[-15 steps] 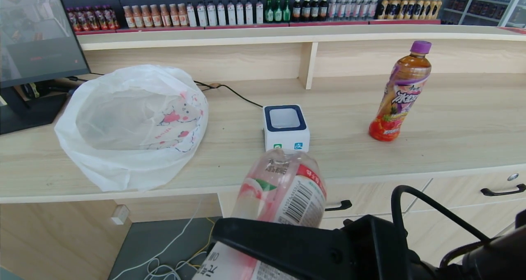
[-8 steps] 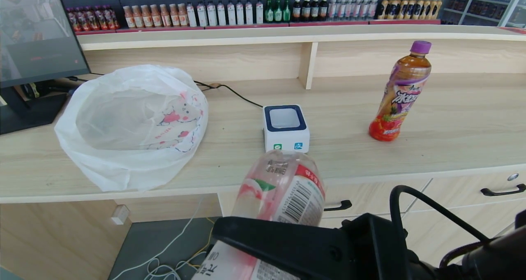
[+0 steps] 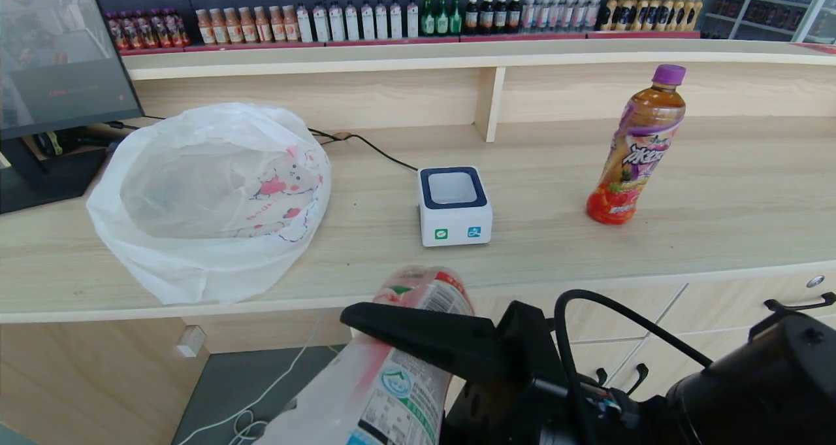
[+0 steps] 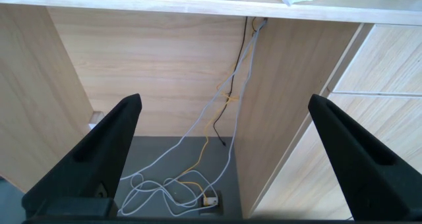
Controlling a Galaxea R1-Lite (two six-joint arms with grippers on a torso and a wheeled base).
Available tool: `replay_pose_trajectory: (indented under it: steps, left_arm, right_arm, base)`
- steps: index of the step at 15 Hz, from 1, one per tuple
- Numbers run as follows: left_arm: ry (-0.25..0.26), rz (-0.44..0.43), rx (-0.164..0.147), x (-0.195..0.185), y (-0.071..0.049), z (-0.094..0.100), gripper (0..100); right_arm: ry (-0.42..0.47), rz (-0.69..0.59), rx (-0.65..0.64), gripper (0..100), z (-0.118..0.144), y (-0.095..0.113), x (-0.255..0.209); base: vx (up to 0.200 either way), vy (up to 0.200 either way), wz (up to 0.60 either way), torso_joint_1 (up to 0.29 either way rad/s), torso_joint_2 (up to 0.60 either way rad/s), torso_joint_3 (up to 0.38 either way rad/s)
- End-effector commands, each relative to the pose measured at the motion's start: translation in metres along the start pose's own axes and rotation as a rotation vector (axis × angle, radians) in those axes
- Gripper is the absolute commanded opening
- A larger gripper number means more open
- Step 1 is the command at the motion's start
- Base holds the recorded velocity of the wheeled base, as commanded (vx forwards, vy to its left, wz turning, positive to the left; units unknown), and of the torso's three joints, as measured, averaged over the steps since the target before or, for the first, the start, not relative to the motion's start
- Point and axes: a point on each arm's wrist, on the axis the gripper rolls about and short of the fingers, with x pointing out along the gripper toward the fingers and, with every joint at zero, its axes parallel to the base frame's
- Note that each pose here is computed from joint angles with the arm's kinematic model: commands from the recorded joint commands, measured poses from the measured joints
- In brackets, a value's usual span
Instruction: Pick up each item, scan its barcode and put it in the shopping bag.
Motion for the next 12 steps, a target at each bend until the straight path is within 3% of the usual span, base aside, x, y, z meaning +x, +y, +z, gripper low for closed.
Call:
replay_pose_trajectory:
  steps: [1,5,7,12]
  left_arm:
    - [0.0,0.0,0.0,0.0,0.0,0.0,100]
    - [0.0,0.0,0.0,0.0,0.0,0.0,100]
    - [0.0,0.0,0.0,0.0,0.0,0.0,100]
    - [0.0,0.0,0.0,0.0,0.0,0.0,100]
  right_arm:
    - [0.016,-0.026,0.056,0,-0.004,-0.004,0.003]
    - [0.097,-0.063,0.388,0,-0.004,-0.004,0.002]
    - [0.182,-0.021,0.471,0,-0.008,0.014,-0.006]
    - [0.241,0.029,0.688,0,-0.006,0.027,-0.027]
  base:
    - [0.0,0.0,0.0,0.0,0.0,0.0]
    - [0.0,0.0,0.0,0.0,0.0,0.0]
    - [0.0,0.0,0.0,0.0,0.0,0.0]
    - [0.0,0.0,0.0,0.0,0.0,0.0]
